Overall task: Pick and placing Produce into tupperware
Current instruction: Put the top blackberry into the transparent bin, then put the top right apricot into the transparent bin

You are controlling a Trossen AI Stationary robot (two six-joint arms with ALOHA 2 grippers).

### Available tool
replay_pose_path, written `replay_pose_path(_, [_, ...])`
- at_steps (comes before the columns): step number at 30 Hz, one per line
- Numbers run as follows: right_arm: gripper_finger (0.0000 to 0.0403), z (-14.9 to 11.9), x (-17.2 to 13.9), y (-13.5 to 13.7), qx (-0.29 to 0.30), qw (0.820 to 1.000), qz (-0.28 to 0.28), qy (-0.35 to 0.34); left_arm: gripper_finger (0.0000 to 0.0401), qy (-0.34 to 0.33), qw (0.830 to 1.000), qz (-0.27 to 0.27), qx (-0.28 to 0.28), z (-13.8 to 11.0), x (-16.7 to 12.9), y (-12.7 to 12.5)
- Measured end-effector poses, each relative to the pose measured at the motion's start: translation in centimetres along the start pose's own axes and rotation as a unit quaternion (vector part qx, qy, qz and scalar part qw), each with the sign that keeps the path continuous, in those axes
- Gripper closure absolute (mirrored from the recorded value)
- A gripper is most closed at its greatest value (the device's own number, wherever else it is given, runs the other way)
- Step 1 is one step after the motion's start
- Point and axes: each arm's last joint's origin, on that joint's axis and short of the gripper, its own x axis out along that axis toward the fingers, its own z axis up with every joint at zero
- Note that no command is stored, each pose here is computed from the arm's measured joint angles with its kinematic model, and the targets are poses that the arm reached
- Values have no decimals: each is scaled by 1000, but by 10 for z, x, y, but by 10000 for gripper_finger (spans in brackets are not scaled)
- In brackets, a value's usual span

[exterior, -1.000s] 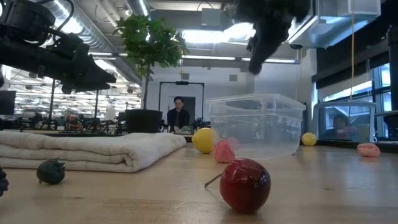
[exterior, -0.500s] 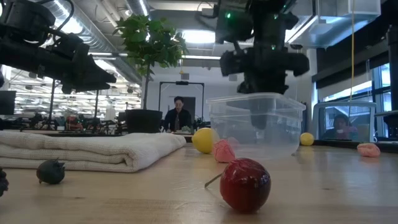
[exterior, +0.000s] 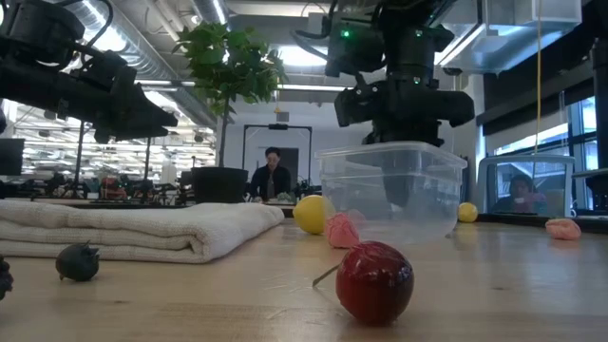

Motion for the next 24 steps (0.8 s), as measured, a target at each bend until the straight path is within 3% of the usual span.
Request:
replay_pose_path(11, [230, -2, -7, 1, -11, 999, 4, 30, 173, 0, 1000, 0, 0, 0, 0, 0])
replay_pose_path(14, [227, -2, -28, 2, 5, 999, 6, 50, 173, 0, 1000, 0, 0, 0, 0, 0])
replay_pose_path(18, [226, -9, -63, 4, 43, 999, 4, 9, 173, 0, 1000, 0, 0, 0, 0, 0])
replay_pose_path(24, [226, -43, -121, 9, 146, 989, 2, -19, 173, 0, 1000, 0, 0, 0, 0, 0])
